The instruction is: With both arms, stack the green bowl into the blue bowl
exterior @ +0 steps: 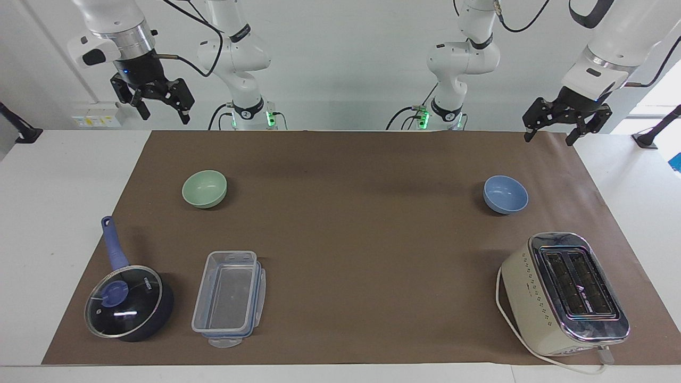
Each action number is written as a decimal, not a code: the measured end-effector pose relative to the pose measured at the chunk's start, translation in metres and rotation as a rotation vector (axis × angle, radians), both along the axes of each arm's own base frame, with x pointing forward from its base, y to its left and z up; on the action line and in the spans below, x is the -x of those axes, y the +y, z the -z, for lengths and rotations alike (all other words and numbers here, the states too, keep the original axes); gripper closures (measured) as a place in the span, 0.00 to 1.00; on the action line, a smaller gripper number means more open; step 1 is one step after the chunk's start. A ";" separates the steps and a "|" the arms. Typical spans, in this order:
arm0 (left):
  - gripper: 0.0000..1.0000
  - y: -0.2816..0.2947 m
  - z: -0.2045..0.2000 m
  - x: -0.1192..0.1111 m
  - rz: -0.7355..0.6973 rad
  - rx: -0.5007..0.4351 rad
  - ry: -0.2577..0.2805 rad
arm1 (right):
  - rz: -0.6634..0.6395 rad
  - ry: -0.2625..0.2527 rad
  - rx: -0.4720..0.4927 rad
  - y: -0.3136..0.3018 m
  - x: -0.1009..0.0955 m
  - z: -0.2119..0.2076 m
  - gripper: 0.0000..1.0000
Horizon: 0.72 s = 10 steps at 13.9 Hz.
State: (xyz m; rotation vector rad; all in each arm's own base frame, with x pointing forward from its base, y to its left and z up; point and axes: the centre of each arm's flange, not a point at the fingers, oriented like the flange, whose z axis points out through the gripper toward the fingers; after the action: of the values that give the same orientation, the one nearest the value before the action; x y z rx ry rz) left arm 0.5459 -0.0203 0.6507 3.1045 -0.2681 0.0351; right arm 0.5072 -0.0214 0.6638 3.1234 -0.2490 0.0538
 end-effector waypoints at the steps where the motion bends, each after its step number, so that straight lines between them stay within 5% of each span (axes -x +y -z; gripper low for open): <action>1: 0.00 0.000 0.000 0.000 0.000 0.000 0.000 | 0.000 0.000 0.000 0.000 0.000 0.000 0.00; 10: 0.00 -0.003 0.000 0.000 0.005 0.000 0.000 | 0.000 0.000 0.000 0.000 0.000 0.000 0.00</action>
State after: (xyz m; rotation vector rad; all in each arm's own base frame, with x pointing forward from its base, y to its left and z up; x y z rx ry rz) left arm 0.5458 -0.0233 0.6507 3.1038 -0.2766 0.0347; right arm 0.5072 -0.0214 0.6638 3.1234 -0.2490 0.0538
